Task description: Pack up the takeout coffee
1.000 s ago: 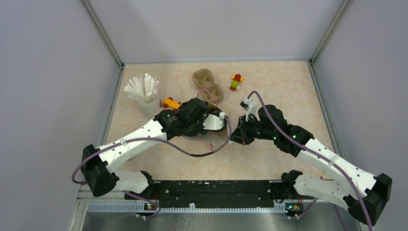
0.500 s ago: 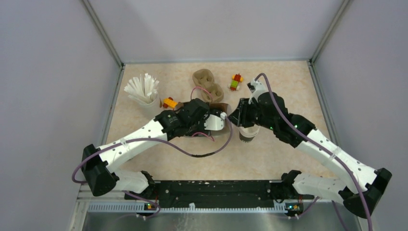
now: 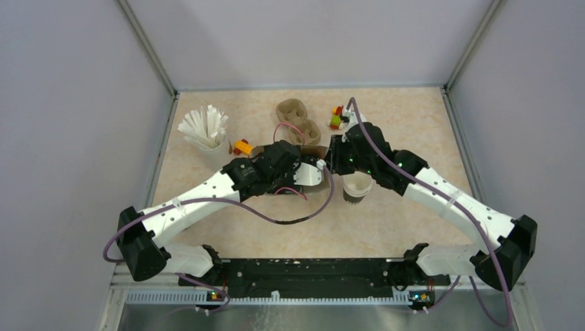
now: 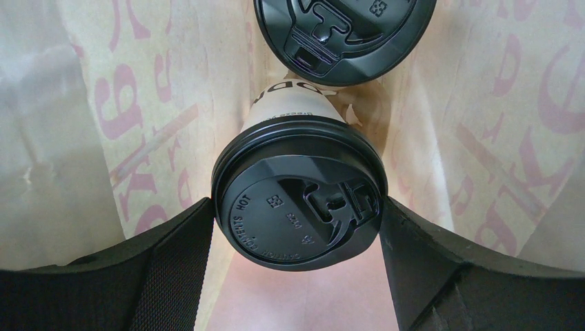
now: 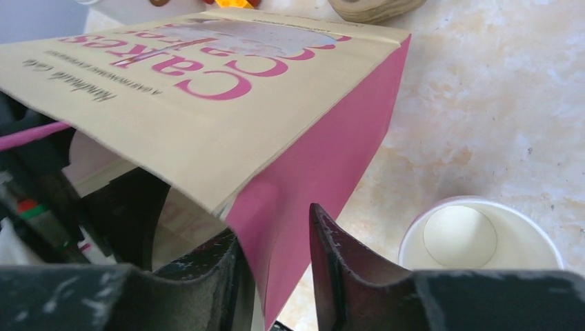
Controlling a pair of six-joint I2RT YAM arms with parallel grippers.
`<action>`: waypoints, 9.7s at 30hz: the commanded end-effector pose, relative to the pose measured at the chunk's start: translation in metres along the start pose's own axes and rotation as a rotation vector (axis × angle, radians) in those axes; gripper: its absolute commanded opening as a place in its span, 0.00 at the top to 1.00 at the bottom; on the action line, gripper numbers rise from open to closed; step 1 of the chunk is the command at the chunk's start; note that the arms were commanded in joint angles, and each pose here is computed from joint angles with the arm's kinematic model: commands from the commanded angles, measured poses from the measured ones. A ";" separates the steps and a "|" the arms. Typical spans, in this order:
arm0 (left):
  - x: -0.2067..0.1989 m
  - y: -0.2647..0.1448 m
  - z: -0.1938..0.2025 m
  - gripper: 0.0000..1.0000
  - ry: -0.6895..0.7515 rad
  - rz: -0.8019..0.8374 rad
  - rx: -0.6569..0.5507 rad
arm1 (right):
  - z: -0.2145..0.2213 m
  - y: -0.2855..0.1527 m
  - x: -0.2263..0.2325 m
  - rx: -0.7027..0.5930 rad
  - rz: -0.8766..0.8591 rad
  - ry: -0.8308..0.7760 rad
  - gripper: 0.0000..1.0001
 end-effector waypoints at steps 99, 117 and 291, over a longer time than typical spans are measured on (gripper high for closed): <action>-0.052 -0.015 0.010 0.93 0.134 0.006 0.144 | 0.035 -0.022 -0.001 -0.112 -0.271 -0.284 1.00; -0.040 -0.021 -0.007 0.93 0.114 -0.006 0.131 | 0.033 -0.019 0.001 -0.110 -0.278 -0.271 1.00; -0.054 -0.007 -0.014 0.31 0.125 -0.013 0.139 | 0.016 -0.008 0.007 -0.082 -0.246 -0.214 1.00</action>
Point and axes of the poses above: each gripper's point midway between its finger pads, its own y axis out along the fingers, its own x axis along the line the jaws close on, z = x × y, the point moved 8 cm from there along -y, back along the fingers, and after that the axes turned 14 degrees about -y, right-handed, at the moved point
